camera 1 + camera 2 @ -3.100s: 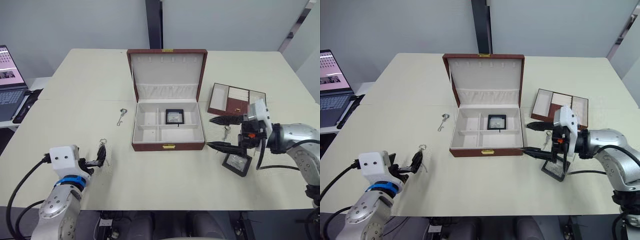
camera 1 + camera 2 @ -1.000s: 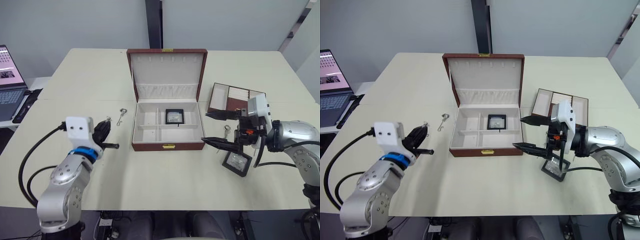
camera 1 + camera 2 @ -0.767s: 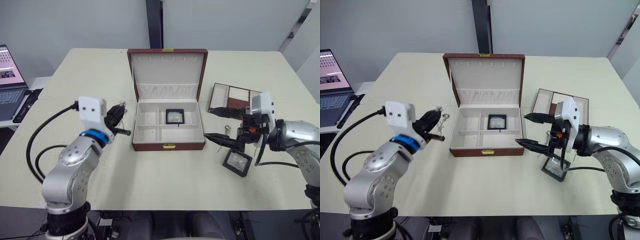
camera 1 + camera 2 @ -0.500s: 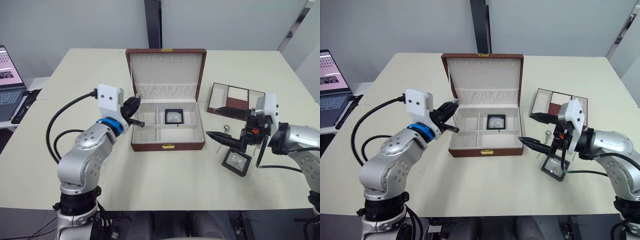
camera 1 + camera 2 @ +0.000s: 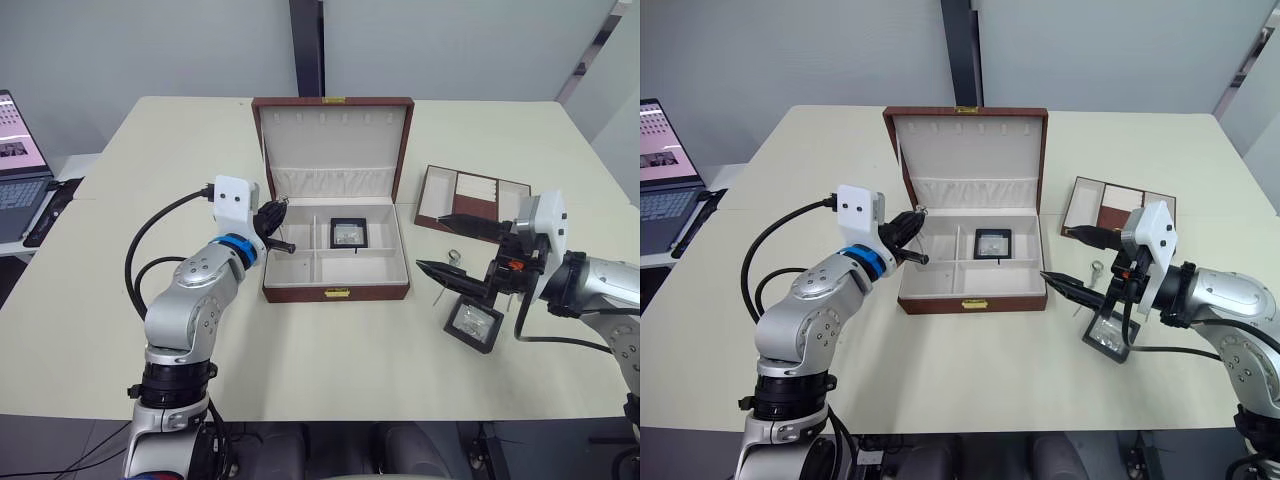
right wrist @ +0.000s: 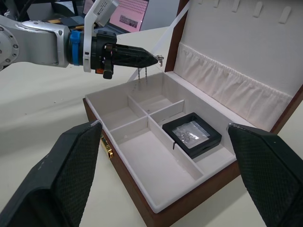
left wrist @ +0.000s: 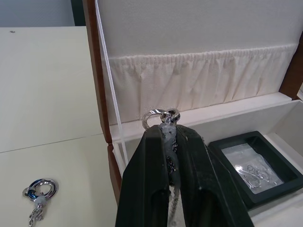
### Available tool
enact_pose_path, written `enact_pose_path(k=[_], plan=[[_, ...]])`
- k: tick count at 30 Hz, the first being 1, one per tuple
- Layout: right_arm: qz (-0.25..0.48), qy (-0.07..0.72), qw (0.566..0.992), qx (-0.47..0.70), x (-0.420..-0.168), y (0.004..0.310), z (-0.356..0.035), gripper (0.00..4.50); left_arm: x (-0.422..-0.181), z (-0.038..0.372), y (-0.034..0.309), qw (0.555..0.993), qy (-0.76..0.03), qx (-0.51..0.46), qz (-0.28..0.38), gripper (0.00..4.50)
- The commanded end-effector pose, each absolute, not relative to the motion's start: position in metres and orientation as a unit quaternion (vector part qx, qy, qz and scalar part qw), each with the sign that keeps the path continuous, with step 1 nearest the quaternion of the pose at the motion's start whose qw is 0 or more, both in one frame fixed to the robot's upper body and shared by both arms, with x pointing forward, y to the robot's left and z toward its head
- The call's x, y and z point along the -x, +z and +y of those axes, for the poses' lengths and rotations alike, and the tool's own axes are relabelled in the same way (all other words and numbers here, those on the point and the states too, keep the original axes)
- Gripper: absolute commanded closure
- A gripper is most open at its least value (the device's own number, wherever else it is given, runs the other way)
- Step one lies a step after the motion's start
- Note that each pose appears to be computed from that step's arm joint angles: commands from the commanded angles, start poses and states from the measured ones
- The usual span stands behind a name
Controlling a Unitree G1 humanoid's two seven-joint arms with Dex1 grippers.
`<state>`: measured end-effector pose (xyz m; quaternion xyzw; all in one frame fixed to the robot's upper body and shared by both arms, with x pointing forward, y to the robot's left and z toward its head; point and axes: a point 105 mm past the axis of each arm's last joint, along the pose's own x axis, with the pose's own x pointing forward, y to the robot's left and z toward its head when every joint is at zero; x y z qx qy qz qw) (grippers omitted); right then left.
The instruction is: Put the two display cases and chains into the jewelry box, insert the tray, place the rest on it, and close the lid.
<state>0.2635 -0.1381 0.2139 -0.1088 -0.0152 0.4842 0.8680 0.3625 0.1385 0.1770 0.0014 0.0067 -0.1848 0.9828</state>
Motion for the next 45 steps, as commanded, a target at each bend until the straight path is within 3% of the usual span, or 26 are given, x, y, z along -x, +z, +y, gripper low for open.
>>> enact_pose_path(k=[1, 16, 30, 45], plan=[[-0.036, 0.486, 0.865, 0.115, -0.259, 0.224, -0.136, 0.0, -0.362, 0.134, 0.186, 0.981, -0.193, -0.003, -0.016, 4.49], [-0.03, 0.491, 0.863, 0.113, -0.26, 0.223, -0.136, 0.0, -0.363, 0.133, 0.183, 0.982, -0.186, 0.007, -0.016, 4.49], [-0.024, 0.491, 0.863, 0.115, -0.26, 0.222, -0.138, 0.0, -0.357, 0.125, 0.183, 0.978, -0.206, 0.021, -0.019, 0.13], [-0.026, 0.47, 0.874, 0.119, -0.267, 0.222, -0.15, 0.0, -0.347, 0.125, 0.193, 0.963, -0.267, 0.014, -0.023, 0.02]])
